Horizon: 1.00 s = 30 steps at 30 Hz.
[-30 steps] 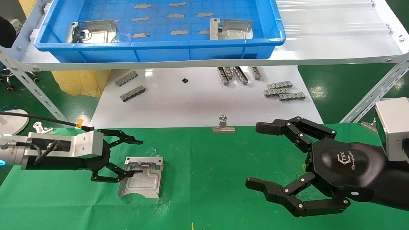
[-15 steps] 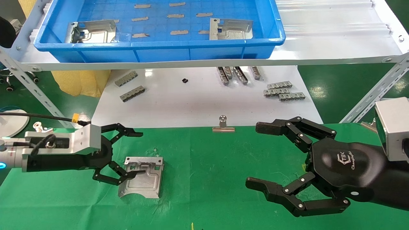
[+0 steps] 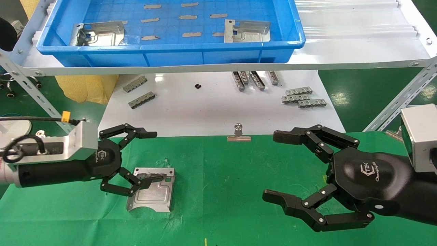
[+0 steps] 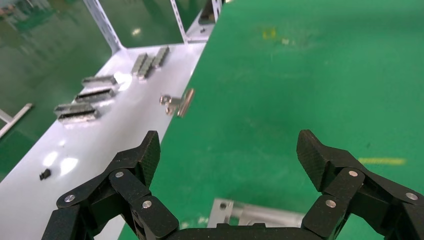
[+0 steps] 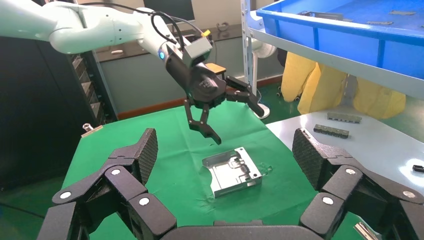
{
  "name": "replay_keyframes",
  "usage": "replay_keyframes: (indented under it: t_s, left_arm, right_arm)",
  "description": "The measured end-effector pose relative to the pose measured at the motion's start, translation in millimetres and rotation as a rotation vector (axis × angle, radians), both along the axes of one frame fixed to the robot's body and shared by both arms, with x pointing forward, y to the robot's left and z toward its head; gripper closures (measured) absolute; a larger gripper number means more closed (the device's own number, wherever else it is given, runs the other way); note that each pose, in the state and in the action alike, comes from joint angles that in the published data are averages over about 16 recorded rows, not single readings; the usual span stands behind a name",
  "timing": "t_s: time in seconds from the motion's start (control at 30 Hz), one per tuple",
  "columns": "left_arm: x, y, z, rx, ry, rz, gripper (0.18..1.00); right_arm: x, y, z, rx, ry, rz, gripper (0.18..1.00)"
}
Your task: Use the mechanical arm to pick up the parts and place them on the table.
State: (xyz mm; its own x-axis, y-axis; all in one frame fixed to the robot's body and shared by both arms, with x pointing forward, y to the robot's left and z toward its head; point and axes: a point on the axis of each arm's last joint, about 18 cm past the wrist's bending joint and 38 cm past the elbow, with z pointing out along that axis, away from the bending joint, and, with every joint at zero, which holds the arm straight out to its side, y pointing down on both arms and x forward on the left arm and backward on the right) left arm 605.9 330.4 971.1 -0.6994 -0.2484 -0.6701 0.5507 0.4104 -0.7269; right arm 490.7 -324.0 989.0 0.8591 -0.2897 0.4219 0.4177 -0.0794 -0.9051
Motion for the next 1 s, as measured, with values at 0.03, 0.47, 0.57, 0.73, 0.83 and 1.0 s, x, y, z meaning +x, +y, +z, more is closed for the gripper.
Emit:
replay_keyframes:
  t_s: [0.03, 0.47, 0.57, 0.73, 0.83, 1.0]
  left_arm:
    - [-2.6, -0.6, 0.7, -0.01, 0.003, -0.005, 0.185]
    - [-43.2, -9.3, 10.5, -0.124, 0.053, -0.083, 0.183]
    - [-54.3, -11.7, 12.6, -0.144, 0.068, -0.104, 0.183]
    - [-74.1, -16.1, 15.8, -0.173, 0.095, -0.141, 0.183]
    - [-86.6, -19.0, 17.5, -0.186, 0.114, -0.165, 0.183]
    - [-107.3, -24.2, 19.5, -0.202, 0.146, -0.203, 0.183]
  right_arm:
    - [0.0, 0.0, 0.0, 0.0, 0.0, 0.0, 0.179]
    - [0.0, 0.0, 0.0, 0.0, 0.0, 0.0, 0.179]
    - [0.0, 0.0, 0.0, 0.0, 0.0, 0.0, 0.179]
    - [0.0, 0.0, 0.0, 0.0, 0.0, 0.0, 0.179]
    - [0.0, 0.0, 0.0, 0.0, 0.0, 0.0, 0.179]
    - [0.0, 0.0, 0.0, 0.0, 0.0, 0.0, 0.179]
